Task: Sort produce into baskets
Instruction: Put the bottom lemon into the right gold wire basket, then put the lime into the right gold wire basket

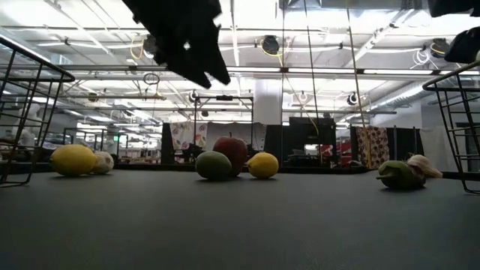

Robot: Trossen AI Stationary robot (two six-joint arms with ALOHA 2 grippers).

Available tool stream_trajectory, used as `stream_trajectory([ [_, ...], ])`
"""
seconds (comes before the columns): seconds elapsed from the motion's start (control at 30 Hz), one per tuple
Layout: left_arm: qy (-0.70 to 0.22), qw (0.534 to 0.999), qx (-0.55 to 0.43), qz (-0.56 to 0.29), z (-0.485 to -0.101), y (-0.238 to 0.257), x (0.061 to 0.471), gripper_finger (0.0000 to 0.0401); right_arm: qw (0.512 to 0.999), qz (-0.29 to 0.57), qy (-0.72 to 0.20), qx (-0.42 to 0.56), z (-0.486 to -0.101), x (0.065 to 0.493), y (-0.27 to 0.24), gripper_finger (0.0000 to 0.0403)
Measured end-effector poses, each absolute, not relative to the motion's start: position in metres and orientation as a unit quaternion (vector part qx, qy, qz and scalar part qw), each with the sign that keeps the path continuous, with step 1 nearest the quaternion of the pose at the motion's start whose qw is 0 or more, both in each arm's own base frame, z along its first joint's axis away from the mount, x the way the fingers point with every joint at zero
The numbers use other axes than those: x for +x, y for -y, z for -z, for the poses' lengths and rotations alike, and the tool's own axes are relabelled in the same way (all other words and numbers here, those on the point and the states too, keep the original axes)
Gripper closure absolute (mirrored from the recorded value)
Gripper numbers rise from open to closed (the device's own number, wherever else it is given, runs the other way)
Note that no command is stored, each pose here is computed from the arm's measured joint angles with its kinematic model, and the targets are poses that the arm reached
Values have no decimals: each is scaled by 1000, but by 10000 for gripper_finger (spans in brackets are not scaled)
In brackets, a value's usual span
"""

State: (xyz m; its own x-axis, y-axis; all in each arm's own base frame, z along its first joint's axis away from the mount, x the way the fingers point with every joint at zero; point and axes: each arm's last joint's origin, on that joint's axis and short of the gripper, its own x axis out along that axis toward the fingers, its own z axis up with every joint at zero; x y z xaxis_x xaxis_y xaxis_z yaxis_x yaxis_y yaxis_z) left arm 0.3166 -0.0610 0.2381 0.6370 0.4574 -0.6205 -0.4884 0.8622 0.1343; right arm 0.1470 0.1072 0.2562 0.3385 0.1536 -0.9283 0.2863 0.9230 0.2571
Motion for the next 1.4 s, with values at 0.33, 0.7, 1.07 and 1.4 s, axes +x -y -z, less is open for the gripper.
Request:
stream_trajectory([
  [0.33,-412,883,8,-225,-219,23,314,51,816,66,-549,165,-256,146,-107,94],
  [0.7,-434,878,-2,-204,-192,-7,308,80,814,69,-549,175,-256,146,-108,92],
  [1.07,-440,876,-5,-200,-165,-9,324,91,819,49,-539,190,-259,148,-110,92],
  [1.4,-457,872,-30,-174,-153,-16,328,91,838,28,-515,180,-261,153,-113,102],
])
